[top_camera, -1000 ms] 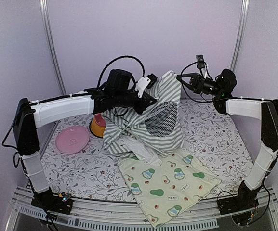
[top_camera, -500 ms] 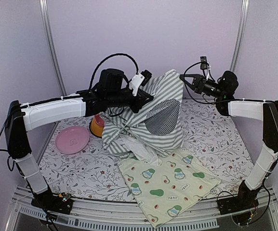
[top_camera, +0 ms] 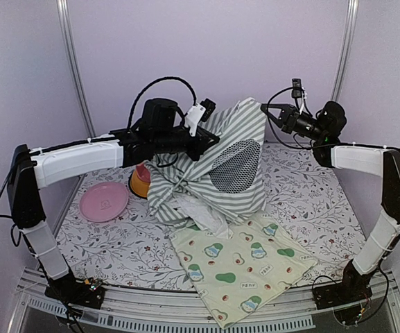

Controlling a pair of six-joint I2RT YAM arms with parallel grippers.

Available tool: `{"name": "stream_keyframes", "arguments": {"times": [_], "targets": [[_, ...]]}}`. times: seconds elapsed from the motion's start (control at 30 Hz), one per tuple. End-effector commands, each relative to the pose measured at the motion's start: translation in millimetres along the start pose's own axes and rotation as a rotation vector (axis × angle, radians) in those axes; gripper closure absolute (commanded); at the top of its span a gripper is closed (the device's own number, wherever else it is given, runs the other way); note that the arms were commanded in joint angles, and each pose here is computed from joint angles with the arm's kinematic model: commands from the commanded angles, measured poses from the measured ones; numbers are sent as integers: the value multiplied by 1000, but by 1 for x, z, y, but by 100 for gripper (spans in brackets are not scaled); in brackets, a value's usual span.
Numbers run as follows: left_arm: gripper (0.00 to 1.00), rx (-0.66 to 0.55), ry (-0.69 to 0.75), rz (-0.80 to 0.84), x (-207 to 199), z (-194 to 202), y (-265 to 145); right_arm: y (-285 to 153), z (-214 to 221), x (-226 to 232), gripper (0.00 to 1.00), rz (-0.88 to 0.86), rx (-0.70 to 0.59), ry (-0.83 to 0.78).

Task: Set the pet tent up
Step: Pick up the tent pole from the tent, then place the tent at the corner of the board.

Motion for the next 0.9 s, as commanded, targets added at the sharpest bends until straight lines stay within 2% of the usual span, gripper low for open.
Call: {"name": "stream_keyframes", "arguments": {"times": [0.0, 0.37, 0.57, 0.63, 0.73, 0.87], "targets": [[100, 109, -50, -39, 13, 20, 7, -8, -26, 11, 100, 38, -94, -92], [100, 133, -61, -41, 16, 26, 11, -7, -37, 9, 100, 69, -130, -91], [100, 103, -45, -25, 13, 16, 4, -4, -25, 3, 100, 38, -44, -46], [100, 81, -25, 12, 7, 10, -2, -5, -18, -1, 84, 87, 12, -39], [100, 82, -4, 54, 1, 11, -7, -9, -9, -2, 52, 211, 92, -73], [100, 126, -17, 119, -4, 29, -4, -13, 11, 10, 25, 376, 197, -107]]}}
Point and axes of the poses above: each gripper's point midway between its finger pads, its own y axis out along the fingers, its own x axis along the line the jaws close on, z = x × y, the point moved 10 cm from there along -y, back along the fingers, and after that the axes turned 3 degrees about -y, right-handed, at the moved point
